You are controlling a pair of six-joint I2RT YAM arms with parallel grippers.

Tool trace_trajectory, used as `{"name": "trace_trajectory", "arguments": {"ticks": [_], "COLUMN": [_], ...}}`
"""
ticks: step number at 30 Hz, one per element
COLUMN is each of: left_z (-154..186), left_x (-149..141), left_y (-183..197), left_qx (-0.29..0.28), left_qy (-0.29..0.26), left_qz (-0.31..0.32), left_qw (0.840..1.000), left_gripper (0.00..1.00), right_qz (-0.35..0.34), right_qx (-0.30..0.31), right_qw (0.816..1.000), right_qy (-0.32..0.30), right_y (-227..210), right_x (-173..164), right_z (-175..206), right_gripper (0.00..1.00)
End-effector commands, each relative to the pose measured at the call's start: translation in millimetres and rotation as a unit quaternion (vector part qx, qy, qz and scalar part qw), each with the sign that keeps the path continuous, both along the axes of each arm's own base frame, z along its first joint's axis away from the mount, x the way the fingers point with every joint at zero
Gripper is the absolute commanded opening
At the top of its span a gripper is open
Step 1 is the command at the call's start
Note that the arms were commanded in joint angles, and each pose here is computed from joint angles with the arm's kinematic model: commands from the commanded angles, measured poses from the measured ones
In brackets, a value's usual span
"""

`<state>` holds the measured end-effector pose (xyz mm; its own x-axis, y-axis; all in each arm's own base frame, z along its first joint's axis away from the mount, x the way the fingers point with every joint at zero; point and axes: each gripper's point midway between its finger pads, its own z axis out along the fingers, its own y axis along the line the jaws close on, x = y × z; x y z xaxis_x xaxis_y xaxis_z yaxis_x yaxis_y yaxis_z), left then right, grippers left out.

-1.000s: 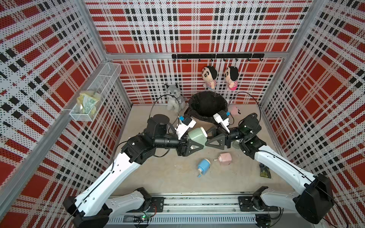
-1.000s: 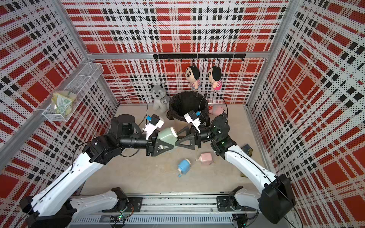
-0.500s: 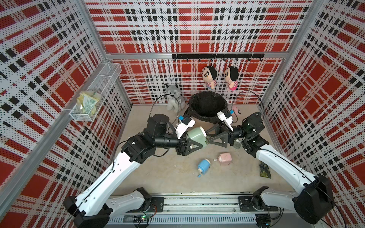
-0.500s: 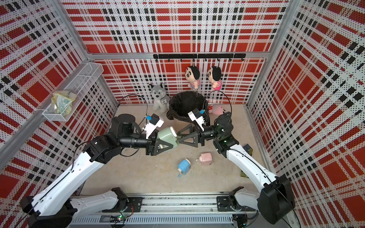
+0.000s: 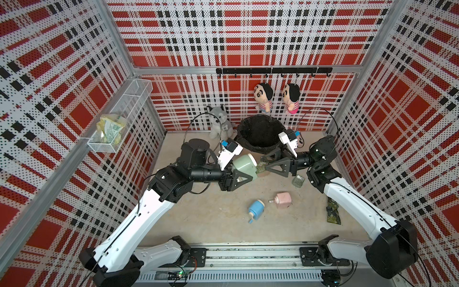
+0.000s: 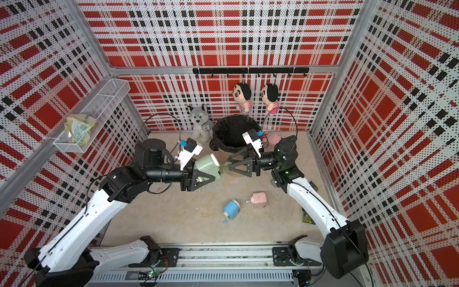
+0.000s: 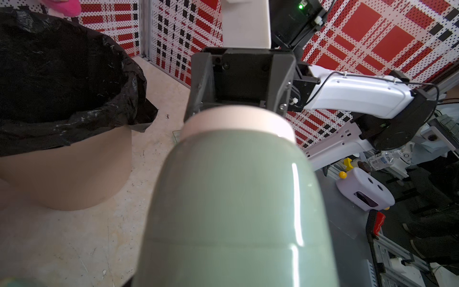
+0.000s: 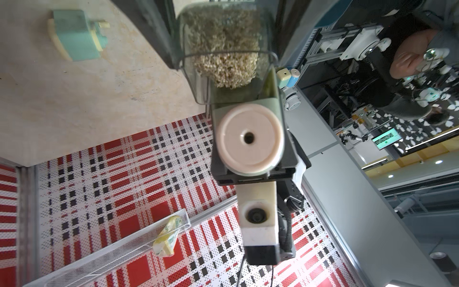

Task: Take out the pencil sharpener tray and clean the shavings
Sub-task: Open the container of the pencil sharpener.

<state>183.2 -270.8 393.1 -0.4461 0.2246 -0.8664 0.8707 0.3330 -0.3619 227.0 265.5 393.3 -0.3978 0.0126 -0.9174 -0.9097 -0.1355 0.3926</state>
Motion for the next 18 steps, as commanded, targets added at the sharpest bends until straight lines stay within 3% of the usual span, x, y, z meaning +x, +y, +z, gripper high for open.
{"name": "trace_trajectory", "arguments": {"ticks": [1,12,18], "left_z": [22,17,12], "left_x": [-1,6,9], "left_y": [2,4,4], "left_qx": [-0.017,-0.006,0.0], "left_qy": [-0.039,-0.042,-0.041], "left_qz": [-0.008,0.005,0.011], "left_qw": [0.999,0.999,0.999], "left_gripper": [0.5,0.51,0.51], "right_qz": [-0.024,-0.118,-0.221], "right_qx": [-0.006,0.007,-0.022], "right_qw": [0.999,0.991,0.969], "right_qy": [0.022,0.058,0.107], "right_y": [-6,-34,-42], "right_x": [19,84,137], "right_z": [-5,3,3], "right_gripper": [0.53,0.53,0.54]}}
